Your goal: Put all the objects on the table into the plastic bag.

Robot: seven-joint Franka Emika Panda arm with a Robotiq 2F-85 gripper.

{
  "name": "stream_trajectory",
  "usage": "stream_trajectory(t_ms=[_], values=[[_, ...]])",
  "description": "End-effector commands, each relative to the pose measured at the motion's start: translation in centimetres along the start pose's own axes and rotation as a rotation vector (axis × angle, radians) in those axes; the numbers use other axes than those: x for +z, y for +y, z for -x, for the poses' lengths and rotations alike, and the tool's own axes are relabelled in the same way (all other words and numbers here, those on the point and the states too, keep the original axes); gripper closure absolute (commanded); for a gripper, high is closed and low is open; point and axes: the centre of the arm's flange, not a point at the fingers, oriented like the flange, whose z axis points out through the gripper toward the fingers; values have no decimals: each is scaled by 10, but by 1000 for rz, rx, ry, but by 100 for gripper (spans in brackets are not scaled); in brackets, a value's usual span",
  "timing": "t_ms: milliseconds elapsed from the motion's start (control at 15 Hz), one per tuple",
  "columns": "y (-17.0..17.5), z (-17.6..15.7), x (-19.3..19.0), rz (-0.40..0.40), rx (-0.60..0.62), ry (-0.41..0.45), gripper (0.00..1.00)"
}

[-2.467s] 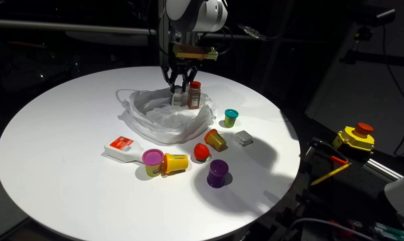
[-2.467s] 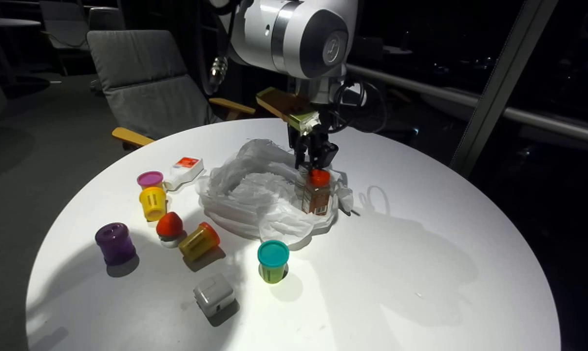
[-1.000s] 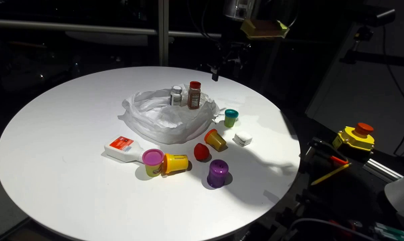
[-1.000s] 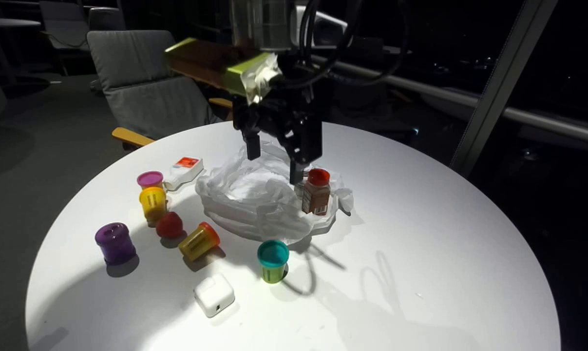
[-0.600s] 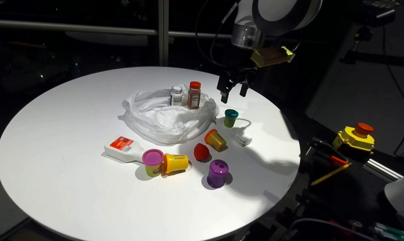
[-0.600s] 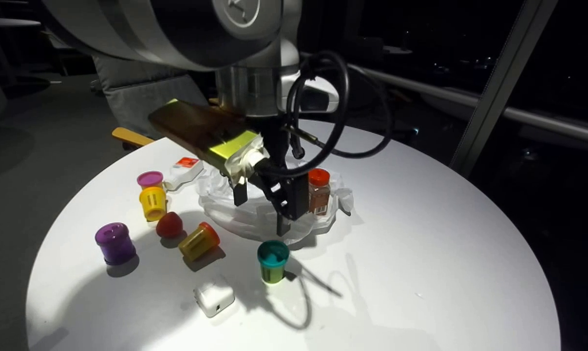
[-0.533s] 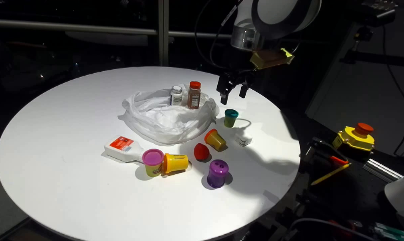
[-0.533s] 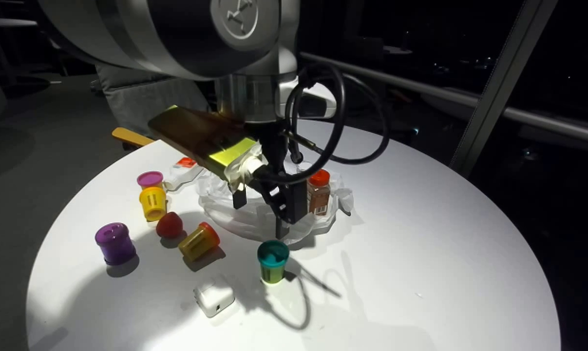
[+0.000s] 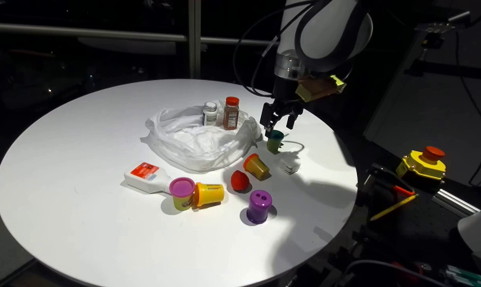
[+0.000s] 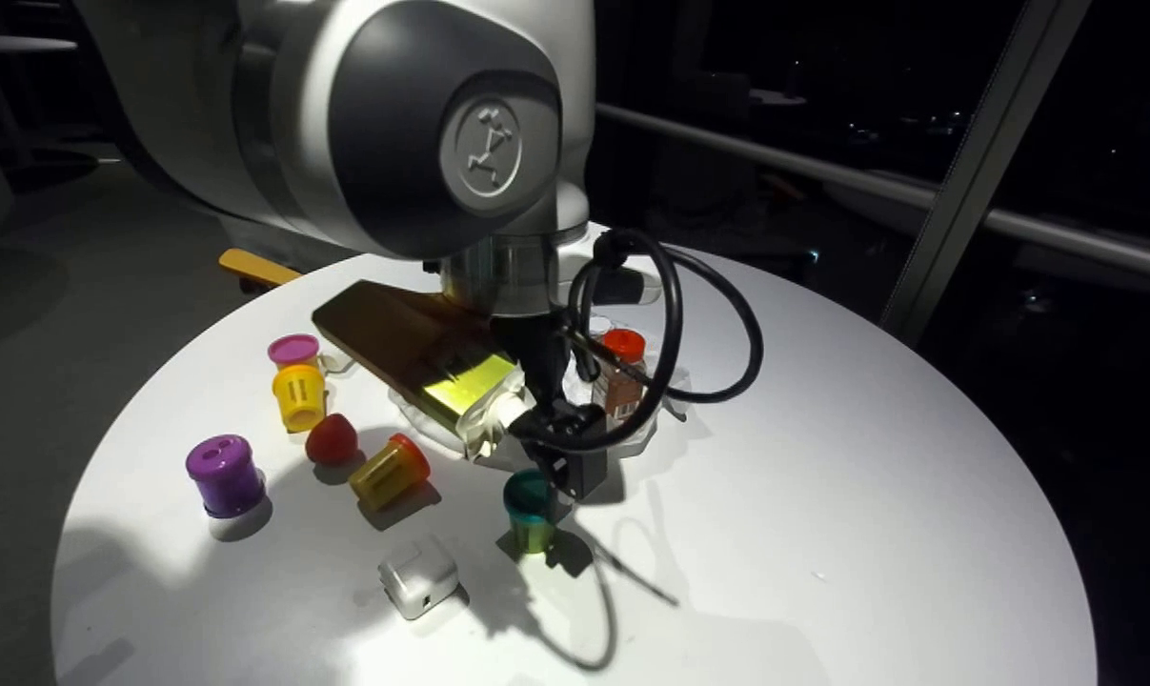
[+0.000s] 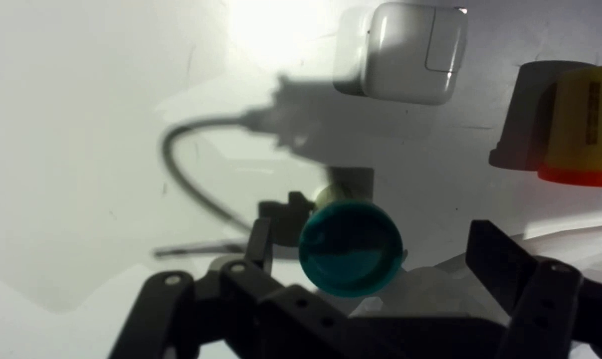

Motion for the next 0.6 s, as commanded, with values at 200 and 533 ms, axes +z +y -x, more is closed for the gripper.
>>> stream_trajectory(t_ms=[200, 533], values=[[11, -18, 14, 2, 7, 11, 2], [16, -27, 14, -4, 6, 15, 47]])
